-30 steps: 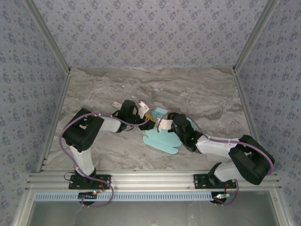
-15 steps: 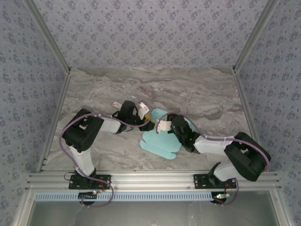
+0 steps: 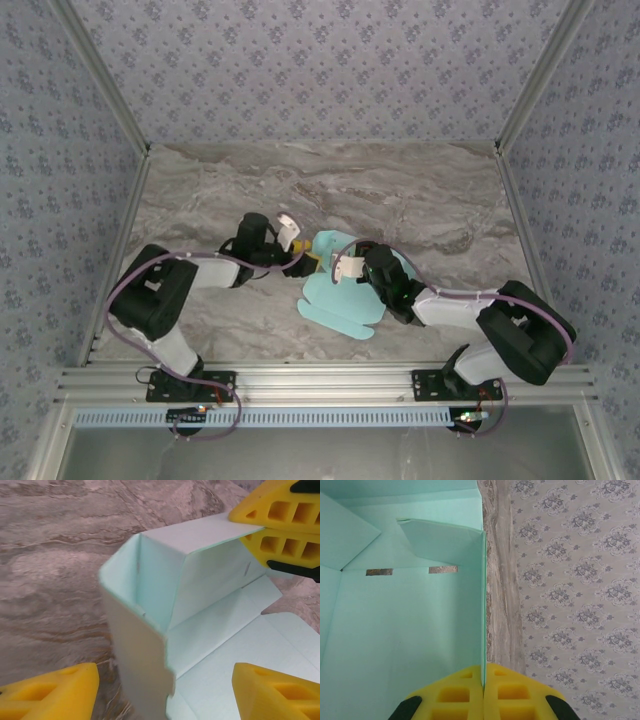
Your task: Fold the paper box
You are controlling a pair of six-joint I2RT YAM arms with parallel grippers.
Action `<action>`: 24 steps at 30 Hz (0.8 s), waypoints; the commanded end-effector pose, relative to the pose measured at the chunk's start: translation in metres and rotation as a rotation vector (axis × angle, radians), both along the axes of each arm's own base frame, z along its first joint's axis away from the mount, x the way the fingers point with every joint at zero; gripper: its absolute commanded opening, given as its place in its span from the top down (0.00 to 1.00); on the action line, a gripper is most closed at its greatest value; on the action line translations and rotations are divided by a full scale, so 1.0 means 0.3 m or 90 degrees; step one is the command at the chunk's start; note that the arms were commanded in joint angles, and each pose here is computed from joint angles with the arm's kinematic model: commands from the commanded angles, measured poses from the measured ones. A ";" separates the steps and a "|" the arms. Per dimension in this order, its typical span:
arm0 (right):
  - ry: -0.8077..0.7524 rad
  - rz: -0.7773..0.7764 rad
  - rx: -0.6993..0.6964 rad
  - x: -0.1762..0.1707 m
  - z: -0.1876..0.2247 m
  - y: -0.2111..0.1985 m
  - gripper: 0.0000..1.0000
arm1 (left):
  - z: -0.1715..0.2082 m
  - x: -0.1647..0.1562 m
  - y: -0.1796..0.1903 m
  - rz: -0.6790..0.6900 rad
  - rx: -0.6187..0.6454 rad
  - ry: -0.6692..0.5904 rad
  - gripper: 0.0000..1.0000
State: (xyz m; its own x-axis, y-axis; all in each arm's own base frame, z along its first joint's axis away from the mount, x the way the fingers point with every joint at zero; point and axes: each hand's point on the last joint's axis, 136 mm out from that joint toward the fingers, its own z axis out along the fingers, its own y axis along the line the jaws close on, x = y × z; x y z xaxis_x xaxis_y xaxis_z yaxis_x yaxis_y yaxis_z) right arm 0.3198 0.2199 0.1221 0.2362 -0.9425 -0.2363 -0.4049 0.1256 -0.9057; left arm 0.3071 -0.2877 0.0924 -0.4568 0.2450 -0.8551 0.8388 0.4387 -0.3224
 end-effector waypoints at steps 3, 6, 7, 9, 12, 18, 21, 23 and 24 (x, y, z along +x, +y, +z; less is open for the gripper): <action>0.007 -0.001 -0.004 -0.004 -0.003 -0.003 1.00 | 0.078 0.003 0.062 0.032 -0.048 -0.031 0.30; 0.007 -0.001 -0.002 -0.003 -0.002 -0.001 1.00 | 0.088 0.023 0.106 0.076 -0.062 -0.039 0.33; 0.006 -0.001 0.000 -0.003 0.002 -0.001 1.00 | 0.083 0.051 0.128 0.111 -0.060 -0.038 0.35; 0.005 0.000 0.000 -0.003 0.001 -0.001 1.00 | 0.058 0.097 0.158 0.152 -0.046 -0.025 0.38; 0.006 0.001 0.003 -0.004 0.001 0.001 1.00 | 0.015 0.130 0.139 0.144 -0.025 0.008 0.40; 0.002 -0.001 -0.003 -0.004 0.004 -0.002 1.00 | -0.033 0.089 0.024 0.053 -0.010 0.030 0.39; 0.000 -0.001 -0.008 -0.007 0.002 -0.002 1.00 | -0.028 0.061 -0.024 0.009 -0.017 0.034 0.39; -0.003 -0.002 -0.010 -0.008 0.006 -0.003 1.00 | -0.023 0.046 -0.051 -0.013 -0.022 0.034 0.39; -0.002 -0.003 -0.010 -0.008 0.006 -0.004 1.00 | -0.022 0.041 -0.061 -0.021 -0.024 0.036 0.39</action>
